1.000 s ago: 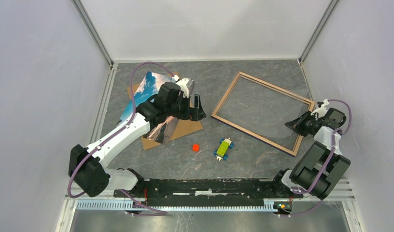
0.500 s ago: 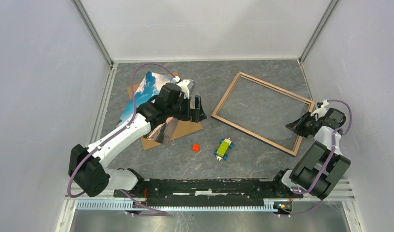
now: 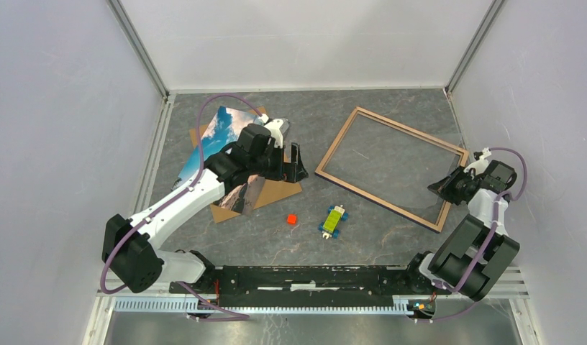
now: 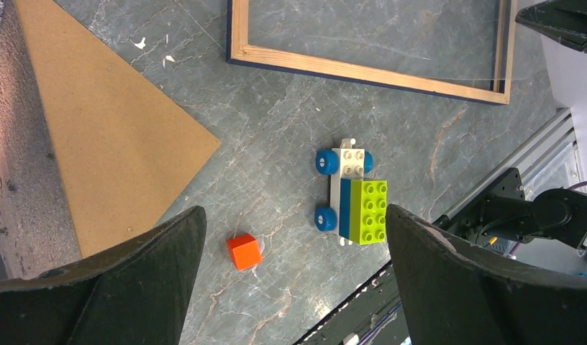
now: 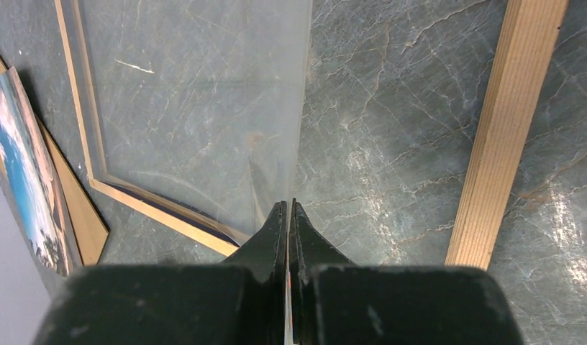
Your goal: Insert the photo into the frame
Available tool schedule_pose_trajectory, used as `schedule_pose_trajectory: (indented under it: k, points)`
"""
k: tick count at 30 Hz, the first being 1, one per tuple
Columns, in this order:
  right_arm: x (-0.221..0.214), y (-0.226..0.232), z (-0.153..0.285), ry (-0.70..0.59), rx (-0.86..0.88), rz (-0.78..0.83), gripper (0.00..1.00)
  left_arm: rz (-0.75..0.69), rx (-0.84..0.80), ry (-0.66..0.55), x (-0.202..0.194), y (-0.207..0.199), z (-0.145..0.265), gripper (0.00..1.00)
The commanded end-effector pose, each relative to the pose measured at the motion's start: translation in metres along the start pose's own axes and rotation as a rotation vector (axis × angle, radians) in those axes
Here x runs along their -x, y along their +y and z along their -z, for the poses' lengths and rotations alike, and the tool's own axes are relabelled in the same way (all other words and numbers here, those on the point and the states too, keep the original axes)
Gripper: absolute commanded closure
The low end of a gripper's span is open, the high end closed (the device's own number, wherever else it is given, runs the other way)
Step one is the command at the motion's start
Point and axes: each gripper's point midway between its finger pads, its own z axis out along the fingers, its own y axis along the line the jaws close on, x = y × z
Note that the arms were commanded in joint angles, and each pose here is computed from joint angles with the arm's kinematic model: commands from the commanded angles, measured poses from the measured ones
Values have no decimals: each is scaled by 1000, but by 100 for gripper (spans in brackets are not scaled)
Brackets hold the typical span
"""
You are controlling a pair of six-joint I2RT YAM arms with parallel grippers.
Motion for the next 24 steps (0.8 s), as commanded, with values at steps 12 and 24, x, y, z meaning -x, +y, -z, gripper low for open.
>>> schedule_pose_trajectory:
  k: [12,24]
  points:
    - [12,-4,9,-40,-49,60,100,-55,-18,-24,5,-5,-2,0]
    - [14,-3,8,-7,-37,65,100,-55,-20,-1,-3,-6,-8,0]
